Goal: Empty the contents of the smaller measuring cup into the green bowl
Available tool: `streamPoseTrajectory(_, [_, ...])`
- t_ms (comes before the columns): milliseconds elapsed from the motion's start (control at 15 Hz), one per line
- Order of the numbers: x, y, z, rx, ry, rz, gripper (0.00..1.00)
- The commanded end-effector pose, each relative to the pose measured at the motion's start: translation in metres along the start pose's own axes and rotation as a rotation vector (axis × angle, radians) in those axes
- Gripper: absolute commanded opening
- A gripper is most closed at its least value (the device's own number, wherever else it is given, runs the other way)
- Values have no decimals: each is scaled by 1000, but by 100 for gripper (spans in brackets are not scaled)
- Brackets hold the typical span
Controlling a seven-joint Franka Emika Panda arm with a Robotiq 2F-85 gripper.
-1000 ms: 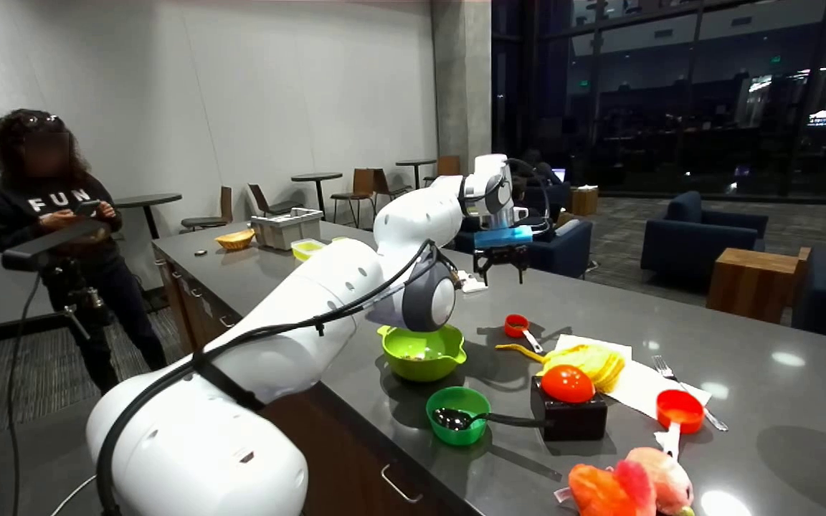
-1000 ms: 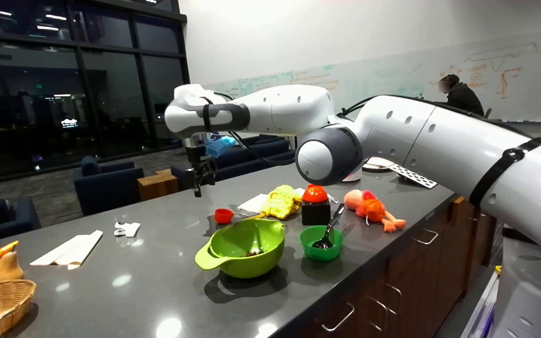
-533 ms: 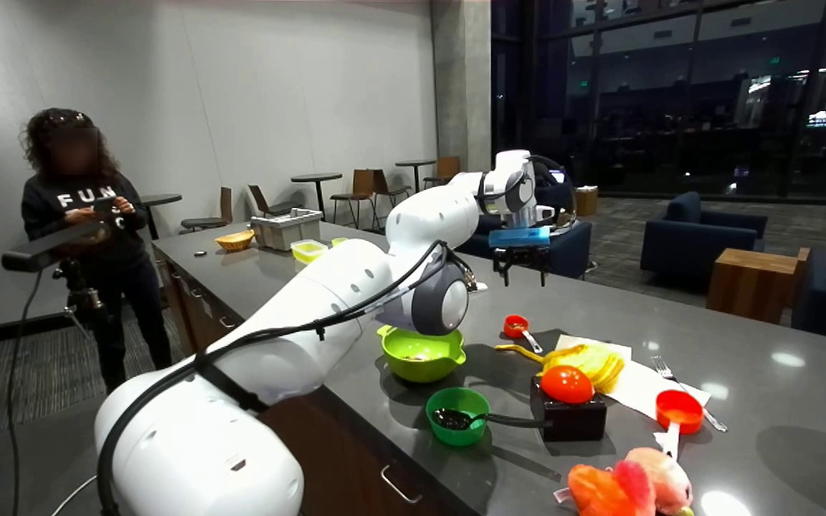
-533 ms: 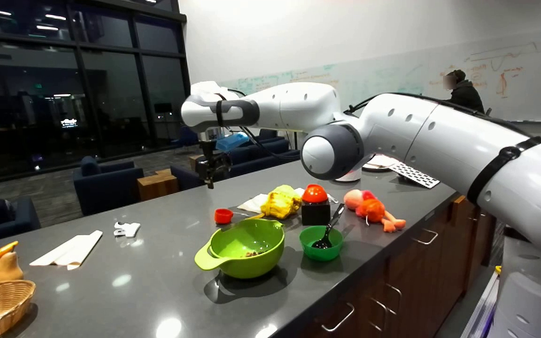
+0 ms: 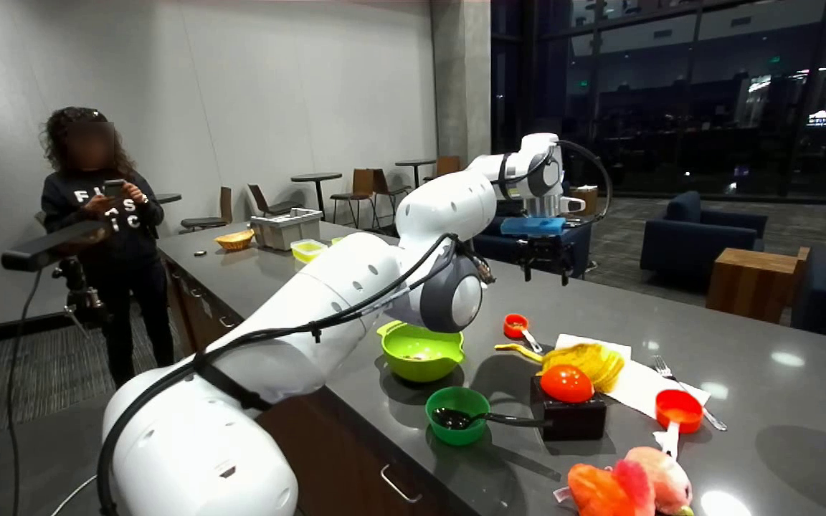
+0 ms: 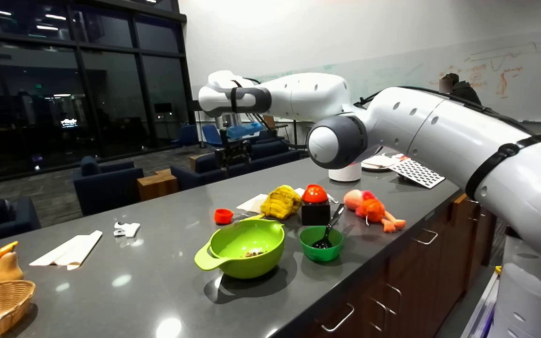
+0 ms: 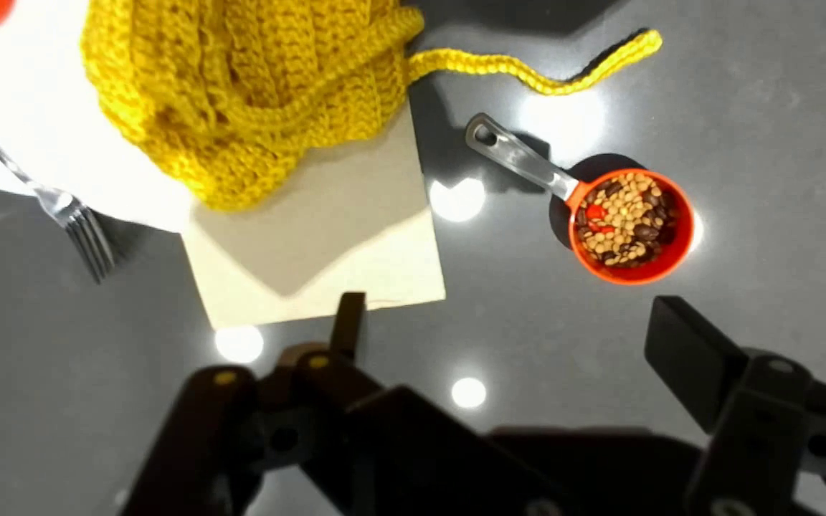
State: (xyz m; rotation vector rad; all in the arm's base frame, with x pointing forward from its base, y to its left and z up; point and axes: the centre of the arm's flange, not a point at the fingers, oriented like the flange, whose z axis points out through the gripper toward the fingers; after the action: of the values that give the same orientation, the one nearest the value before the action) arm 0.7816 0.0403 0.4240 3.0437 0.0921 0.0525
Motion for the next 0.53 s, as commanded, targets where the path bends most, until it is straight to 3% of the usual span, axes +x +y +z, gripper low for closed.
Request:
streamPoseTrajectory(0, [-67, 15, -17, -2, -15, 133, 100])
streamPoseTrajectory(467, [-92, 28, -42, -7, -26, 321, 100])
